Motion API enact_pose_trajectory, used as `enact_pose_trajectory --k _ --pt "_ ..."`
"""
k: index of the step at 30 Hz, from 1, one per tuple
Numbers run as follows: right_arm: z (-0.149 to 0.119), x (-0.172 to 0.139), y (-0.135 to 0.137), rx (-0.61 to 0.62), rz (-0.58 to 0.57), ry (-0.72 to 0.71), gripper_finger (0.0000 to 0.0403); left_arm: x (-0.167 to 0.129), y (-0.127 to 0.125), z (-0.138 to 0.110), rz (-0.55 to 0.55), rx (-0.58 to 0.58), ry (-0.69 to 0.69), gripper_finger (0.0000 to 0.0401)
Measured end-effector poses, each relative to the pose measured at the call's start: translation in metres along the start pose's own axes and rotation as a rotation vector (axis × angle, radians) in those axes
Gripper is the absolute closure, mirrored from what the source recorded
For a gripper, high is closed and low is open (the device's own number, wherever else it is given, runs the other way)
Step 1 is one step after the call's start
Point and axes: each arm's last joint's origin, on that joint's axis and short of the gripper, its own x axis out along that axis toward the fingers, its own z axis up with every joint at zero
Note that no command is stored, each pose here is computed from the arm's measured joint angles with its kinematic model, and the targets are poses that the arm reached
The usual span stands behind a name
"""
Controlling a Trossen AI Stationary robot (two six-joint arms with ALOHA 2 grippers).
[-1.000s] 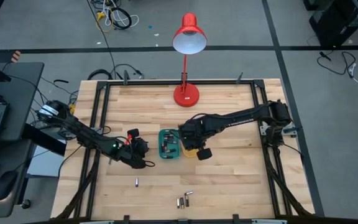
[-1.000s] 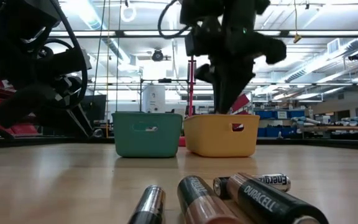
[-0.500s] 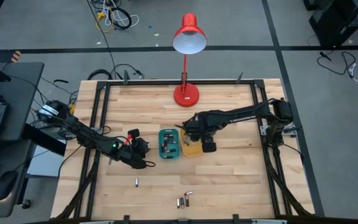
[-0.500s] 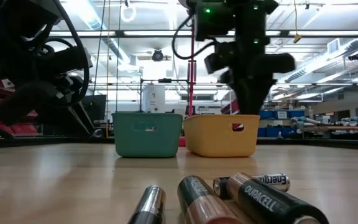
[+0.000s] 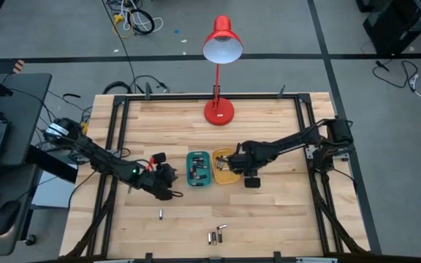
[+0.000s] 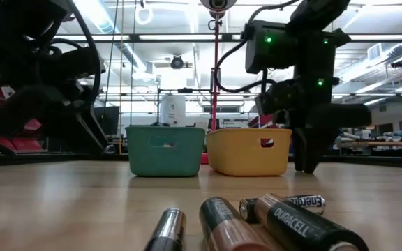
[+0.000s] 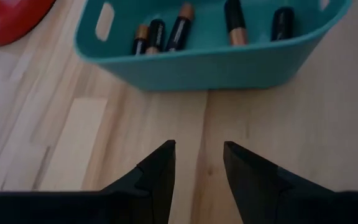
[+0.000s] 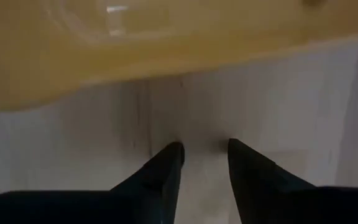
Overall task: Sort batteries
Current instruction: Adjust the blue and yellow bins
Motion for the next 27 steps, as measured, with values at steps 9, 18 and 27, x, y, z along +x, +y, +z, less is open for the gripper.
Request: enact_pose_trajectory --k 9,18,27 --pt "0.017 -0.002 0.015 -0.026 -0.043 -0.173 0.0301 -0.001 -0.004 0.012 -0.032 0.069 -0.109 0.0249" --pt "0.021 -0.006 0.035 -0.026 0.012 -0.239 0.031 0.0 -0.004 0.012 -0.037 0.084 -0.108 0.0249" --pt "0.003 -0.009 0.06 0.013 -0.003 -0.126 0.0313 -0.001 -0.005 0.014 -0.066 0.049 -0.124 0.0249"
